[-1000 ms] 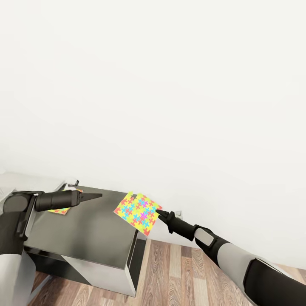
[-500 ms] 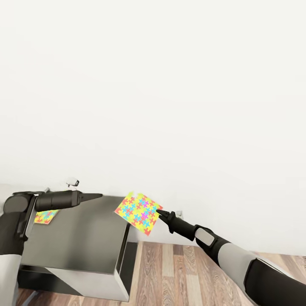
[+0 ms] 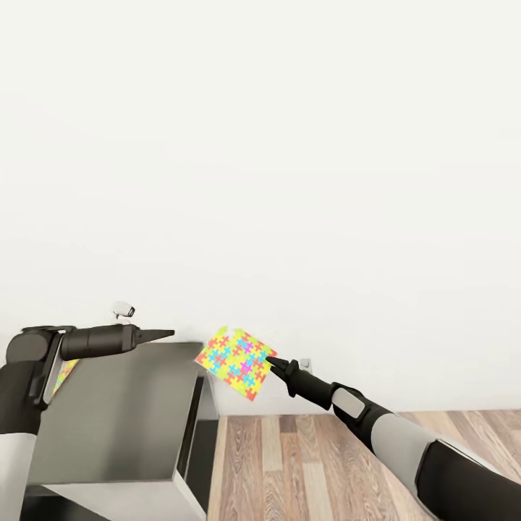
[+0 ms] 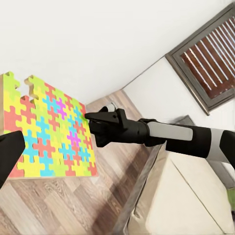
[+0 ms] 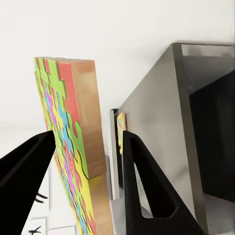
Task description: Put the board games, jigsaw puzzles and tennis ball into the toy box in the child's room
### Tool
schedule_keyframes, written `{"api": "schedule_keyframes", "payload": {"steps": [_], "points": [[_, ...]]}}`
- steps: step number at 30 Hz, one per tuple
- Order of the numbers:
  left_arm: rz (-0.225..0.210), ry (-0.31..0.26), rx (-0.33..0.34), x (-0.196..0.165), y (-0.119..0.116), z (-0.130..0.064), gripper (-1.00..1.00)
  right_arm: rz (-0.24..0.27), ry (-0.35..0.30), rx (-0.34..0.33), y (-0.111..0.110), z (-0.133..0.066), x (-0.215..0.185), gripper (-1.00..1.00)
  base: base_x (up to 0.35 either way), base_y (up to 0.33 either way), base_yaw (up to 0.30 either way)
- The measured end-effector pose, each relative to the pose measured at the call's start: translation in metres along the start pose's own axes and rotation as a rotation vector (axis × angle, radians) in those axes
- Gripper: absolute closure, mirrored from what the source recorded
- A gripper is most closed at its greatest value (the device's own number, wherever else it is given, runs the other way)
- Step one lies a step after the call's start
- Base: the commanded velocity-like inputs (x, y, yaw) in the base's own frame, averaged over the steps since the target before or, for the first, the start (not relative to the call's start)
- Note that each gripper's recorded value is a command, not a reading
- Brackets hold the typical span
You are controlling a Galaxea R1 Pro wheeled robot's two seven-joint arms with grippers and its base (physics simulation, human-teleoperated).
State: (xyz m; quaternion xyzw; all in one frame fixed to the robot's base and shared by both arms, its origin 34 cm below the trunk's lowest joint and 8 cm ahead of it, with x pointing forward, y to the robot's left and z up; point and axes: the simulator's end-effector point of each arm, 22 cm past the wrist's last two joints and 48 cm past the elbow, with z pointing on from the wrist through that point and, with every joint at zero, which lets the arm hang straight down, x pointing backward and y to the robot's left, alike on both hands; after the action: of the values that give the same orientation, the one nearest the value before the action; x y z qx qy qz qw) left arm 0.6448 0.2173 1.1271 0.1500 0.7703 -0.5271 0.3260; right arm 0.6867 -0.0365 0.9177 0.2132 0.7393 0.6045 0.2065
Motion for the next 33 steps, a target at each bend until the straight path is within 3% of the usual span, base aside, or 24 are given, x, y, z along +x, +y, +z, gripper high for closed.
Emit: {"api": "schedule_keyframes", "payload": {"steps": [18,33], "points": [[0.01,-0.003,0.002,-0.0024,-0.0053,-0.001,-1.0,-0.01,-0.005,-0.003,0.005,-0.0023,-0.0028,1.0,0.0,0.0,-0.23],[0.01,-0.003,0.002,-0.002,-0.0055,-0.0013,-1.0,-0.024,-0.023,0.017,0.0005,-0.0034,-0.0071,1.0,0.0,0.0,-0.023]]}}
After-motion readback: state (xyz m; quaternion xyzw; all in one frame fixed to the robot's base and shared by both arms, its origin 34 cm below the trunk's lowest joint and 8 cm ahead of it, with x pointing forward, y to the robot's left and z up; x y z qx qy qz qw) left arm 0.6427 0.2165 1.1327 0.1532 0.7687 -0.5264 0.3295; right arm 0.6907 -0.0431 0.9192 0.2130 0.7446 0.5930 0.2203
